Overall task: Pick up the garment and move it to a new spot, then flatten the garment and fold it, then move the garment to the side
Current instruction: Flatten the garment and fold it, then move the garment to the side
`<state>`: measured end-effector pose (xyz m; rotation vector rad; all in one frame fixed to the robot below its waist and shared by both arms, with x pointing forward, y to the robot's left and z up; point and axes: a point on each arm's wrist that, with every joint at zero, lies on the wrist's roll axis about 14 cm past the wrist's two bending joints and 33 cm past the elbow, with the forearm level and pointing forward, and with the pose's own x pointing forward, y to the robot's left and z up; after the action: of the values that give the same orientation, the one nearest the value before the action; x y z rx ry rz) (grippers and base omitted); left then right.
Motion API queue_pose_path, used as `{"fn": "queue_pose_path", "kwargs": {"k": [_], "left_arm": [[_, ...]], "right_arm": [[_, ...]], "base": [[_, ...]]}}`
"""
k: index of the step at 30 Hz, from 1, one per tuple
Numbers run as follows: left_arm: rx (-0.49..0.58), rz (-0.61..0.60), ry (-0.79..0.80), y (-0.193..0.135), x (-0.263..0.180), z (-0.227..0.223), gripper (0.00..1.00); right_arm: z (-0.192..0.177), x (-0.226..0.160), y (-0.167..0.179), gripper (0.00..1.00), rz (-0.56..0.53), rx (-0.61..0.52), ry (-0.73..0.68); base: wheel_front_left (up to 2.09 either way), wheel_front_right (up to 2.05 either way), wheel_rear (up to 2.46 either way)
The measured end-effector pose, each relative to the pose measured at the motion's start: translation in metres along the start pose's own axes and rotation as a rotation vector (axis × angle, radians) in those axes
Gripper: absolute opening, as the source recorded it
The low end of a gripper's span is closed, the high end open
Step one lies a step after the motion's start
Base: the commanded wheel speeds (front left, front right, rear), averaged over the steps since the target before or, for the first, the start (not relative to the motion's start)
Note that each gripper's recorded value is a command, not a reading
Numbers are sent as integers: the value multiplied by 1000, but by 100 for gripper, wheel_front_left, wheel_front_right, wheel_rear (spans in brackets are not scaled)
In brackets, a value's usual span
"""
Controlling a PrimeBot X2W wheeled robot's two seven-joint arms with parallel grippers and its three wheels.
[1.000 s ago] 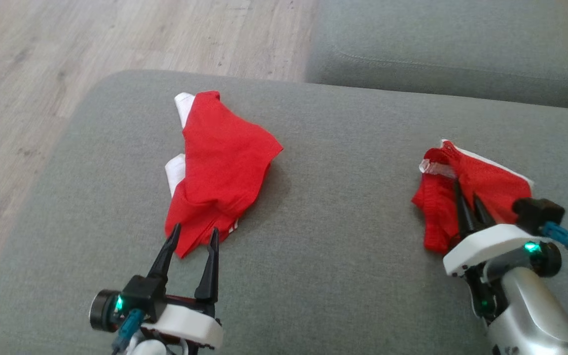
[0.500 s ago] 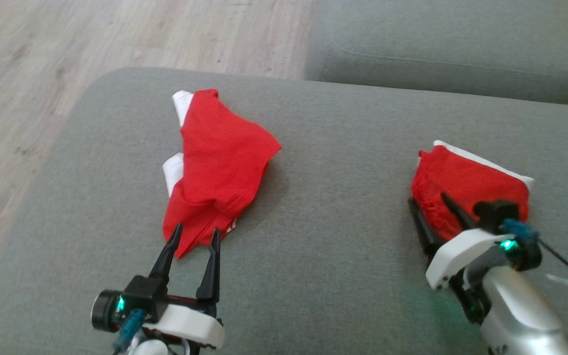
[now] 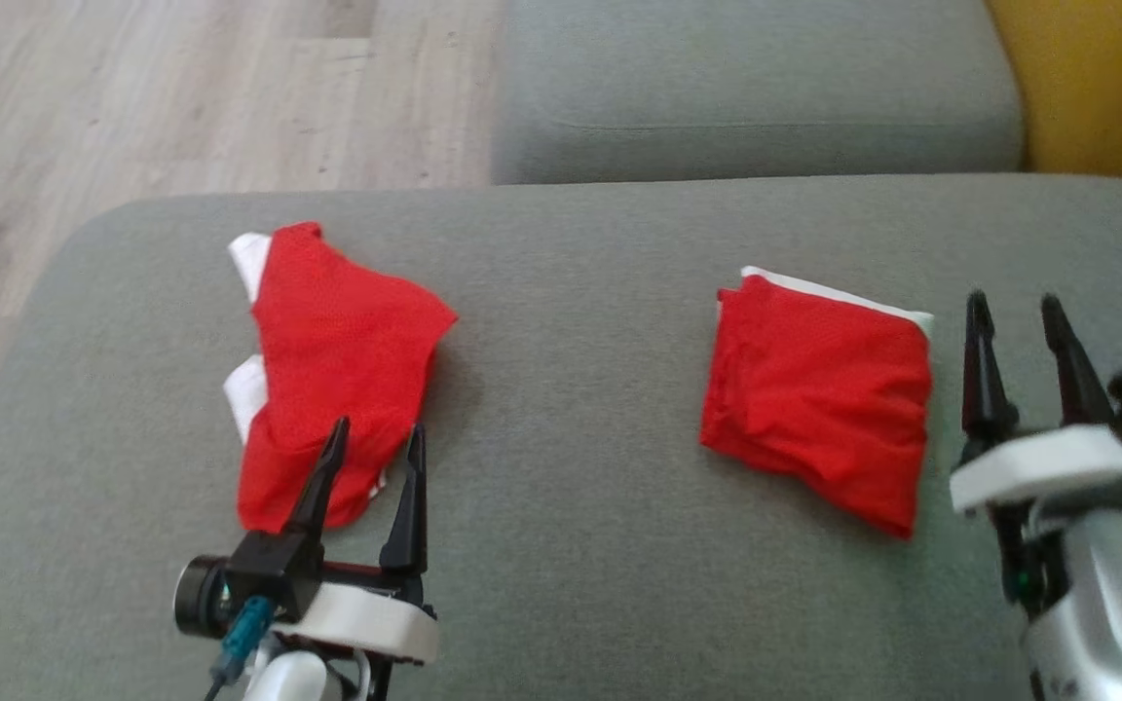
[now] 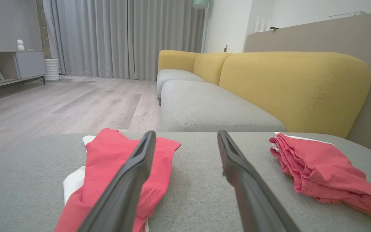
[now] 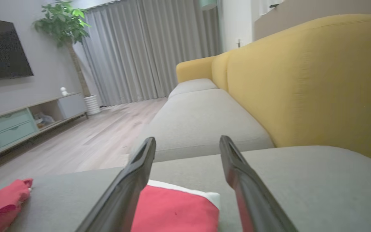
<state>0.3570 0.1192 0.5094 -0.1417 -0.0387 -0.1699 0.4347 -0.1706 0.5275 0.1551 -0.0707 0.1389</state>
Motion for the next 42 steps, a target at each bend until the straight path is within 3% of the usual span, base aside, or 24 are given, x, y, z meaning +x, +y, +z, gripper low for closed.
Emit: {"fn": "queue_pose_path", "kwargs": {"k": [8, 17, 18, 19, 25, 32, 39, 42], "left_arm": [[-6, -46, 63, -17, 10, -24, 100], [-35, -51, 107, -22, 16, -40, 100], [-36, -55, 109, -22, 17, -40, 100], [-32, -54, 107, -21, 20, -40, 100], [-36, -31, 102, -10, 39, -42, 100], [-38, 4, 145, 5, 45, -58, 100], [-26, 60, 157, 25, 44, -62, 100], [-23, 72, 157, 28, 42, -61, 100]], "right_arm": [[-39, -68, -31, 100, -166, 15, 69], [-39, -62, -29, 100, -162, 6, 87], [-39, -59, -28, 16, -158, 6, 87], [-40, -55, -27, 0, -155, 8, 92], [-48, 1, -18, 0, -111, 12, 138], [-97, 53, -12, 0, -95, 4, 313], [-167, 57, 11, 0, -43, 25, 543], [-166, 66, 19, 0, -17, 14, 513]], "base": [[0, 0, 0], [0, 0, 0], [0, 0, 0], [0, 0, 0], [0, 0, 0], [0, 0, 0], [0, 0, 0], [0, 0, 0]]}}
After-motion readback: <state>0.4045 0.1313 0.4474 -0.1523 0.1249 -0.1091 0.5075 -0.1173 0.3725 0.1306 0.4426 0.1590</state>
